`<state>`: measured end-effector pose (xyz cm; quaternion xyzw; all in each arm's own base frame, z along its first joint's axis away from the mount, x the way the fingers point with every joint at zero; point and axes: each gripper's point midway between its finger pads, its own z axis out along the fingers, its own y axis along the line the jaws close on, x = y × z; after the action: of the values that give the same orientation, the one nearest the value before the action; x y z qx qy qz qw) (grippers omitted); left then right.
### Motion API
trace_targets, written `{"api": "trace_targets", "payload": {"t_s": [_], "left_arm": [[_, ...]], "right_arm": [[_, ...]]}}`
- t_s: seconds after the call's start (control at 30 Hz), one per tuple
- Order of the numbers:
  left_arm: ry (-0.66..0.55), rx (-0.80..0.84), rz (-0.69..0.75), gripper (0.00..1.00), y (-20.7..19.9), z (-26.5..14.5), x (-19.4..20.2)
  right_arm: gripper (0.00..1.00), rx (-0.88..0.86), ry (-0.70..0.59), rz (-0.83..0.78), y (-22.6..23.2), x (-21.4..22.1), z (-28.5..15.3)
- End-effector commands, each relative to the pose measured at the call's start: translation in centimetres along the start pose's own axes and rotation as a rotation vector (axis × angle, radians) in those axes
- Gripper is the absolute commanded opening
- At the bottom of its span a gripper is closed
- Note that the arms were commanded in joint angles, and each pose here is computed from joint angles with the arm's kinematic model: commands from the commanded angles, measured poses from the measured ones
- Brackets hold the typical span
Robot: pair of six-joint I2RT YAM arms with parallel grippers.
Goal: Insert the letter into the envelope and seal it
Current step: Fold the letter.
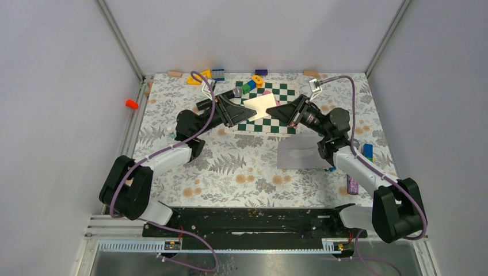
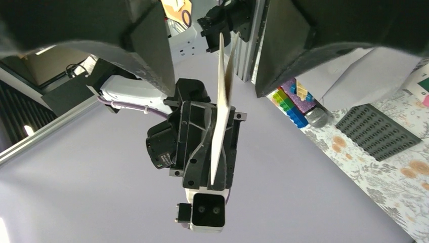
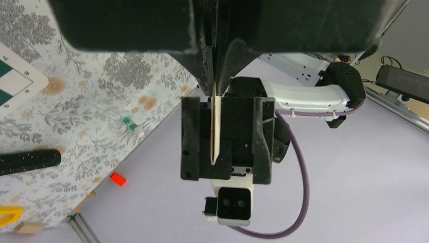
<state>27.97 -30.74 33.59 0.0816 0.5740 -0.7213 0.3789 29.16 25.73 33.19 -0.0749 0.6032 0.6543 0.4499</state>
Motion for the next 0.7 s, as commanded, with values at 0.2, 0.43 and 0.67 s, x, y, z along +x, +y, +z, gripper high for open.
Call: {"api": "trace_targets", "payload": {"t_s": [0.2,0.43,0.67], "left_arm": [[-0.024,0.006,0.220,0.90,-1.3,-1.3,-2.5],[0.210,0.013,0.440,0.89,-1.1,-1.2,-0.1],[0.395,0.098,0.488,0.87,-2.7,-1.1,4.0]], "right_arm": [[0.00,-0.003,0.360,-0.267,2.9,3.3,-2.8],[0.00,-0.061,0.571,-0.301,3.5,6.1,-5.7],[0.00,-0.042,0.632,-0.368,3.2,6.9,-7.1]]}}
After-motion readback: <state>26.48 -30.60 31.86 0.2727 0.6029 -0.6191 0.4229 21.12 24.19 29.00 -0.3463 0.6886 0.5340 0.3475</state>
